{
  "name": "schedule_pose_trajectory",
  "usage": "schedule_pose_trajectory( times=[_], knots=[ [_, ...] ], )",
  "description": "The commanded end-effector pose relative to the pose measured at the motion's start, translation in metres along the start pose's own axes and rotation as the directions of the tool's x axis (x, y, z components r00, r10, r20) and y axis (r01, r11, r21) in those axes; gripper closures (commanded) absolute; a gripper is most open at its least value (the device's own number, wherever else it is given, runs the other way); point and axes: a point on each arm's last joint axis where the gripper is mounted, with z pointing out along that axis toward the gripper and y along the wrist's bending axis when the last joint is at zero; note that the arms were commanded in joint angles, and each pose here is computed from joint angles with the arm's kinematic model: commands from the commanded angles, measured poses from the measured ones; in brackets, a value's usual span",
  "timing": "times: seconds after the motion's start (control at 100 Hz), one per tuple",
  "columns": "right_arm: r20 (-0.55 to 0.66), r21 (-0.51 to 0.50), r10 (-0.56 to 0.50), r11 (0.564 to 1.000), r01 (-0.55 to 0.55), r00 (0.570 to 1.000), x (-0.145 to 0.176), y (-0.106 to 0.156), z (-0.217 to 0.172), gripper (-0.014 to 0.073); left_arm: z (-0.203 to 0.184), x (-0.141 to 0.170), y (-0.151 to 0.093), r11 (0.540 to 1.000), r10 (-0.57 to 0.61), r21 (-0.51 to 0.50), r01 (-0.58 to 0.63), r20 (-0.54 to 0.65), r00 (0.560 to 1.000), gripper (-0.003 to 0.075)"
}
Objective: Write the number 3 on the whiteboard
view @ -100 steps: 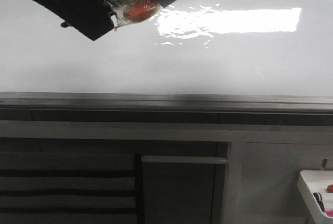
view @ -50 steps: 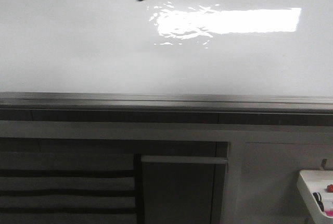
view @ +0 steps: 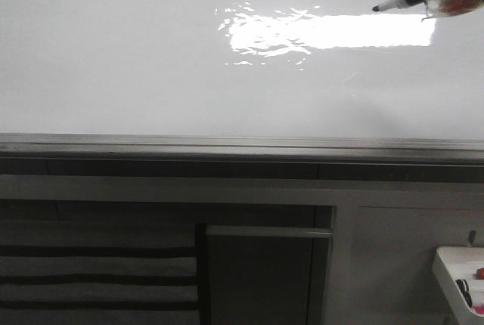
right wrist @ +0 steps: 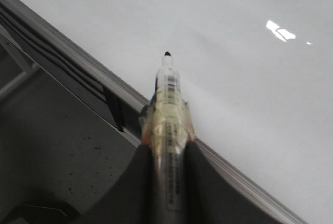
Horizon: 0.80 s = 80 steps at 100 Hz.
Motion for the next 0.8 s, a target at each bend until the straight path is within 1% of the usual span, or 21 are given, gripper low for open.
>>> schedule_pose_trajectory(
  times=[0.0,0.03,0.09,0.25,0.32,0.37,0.43,0.51,0.65,0.79],
  knots=[
    [0.141,0.009,0.063,0.998,-0.065,0.988,-0.017,-0.002,-0.006,0.0648,-0.007,-0.013,0.004,0.998,-0.033,-0.048,0.039,0.106,0.994,0.029],
    [0.151,0.005,0.068,0.998,-0.07,0.986,-0.019,-0.002,-0.005,0.0648,-0.007,-0.013,0.003,0.998,-0.034,-0.047,0.039,0.107,0.994,0.029],
    [0.132,-0.013,0.063,0.998,-0.062,0.989,-0.026,-0.002,0.0,0.0648,-0.007,-0.013,0.003,0.998,-0.035,-0.047,0.04,0.107,0.994,0.029],
    [-0.014,-0.102,0.044,0.994,-0.045,0.999,-0.051,-0.002,0.019,0.0648,-0.007,-0.013,0.003,0.998,-0.035,-0.047,0.04,0.107,0.994,0.029],
    [-0.05,-0.127,0.034,0.991,-0.041,0.998,-0.066,-0.005,0.026,0.0648,-0.007,-0.013,0.003,0.998,-0.035,-0.047,0.04,0.107,0.994,0.029],
    [-0.057,-0.139,0.018,0.99,-0.026,0.998,-0.079,-0.008,0.03,0.0648,-0.007,-0.013,0.003,0.998,-0.037,-0.045,0.042,0.108,0.993,0.029],
    [-0.075,-0.155,0.006,0.988,-0.018,0.997,-0.088,-0.009,0.037,0.0648,-0.007,-0.013,0.003,0.998,-0.037,-0.045,0.042,0.108,0.993,0.029],
    [-0.096,-0.185,-0.035,0.983,0.017,0.995,-0.098,-0.008,0.049,0.0648,-0.007,-0.013,0.003,0.998,-0.037,-0.045,0.042,0.108,0.993,0.029],
    [-0.104,-0.208,-0.053,0.978,0.03,0.993,-0.109,-0.004,0.07,0.0648,-0.007,-0.013,0.003,0.998,-0.037,-0.045,0.042,0.108,0.993,0.029],
    [-0.106,-0.19,-0.051,0.981,0.031,0.993,-0.111,-0.009,0.088,0.0648,-0.007,-0.013,0.003,0.998,-0.037,-0.045,0.042,0.108,0.993,0.029]
  ],
)
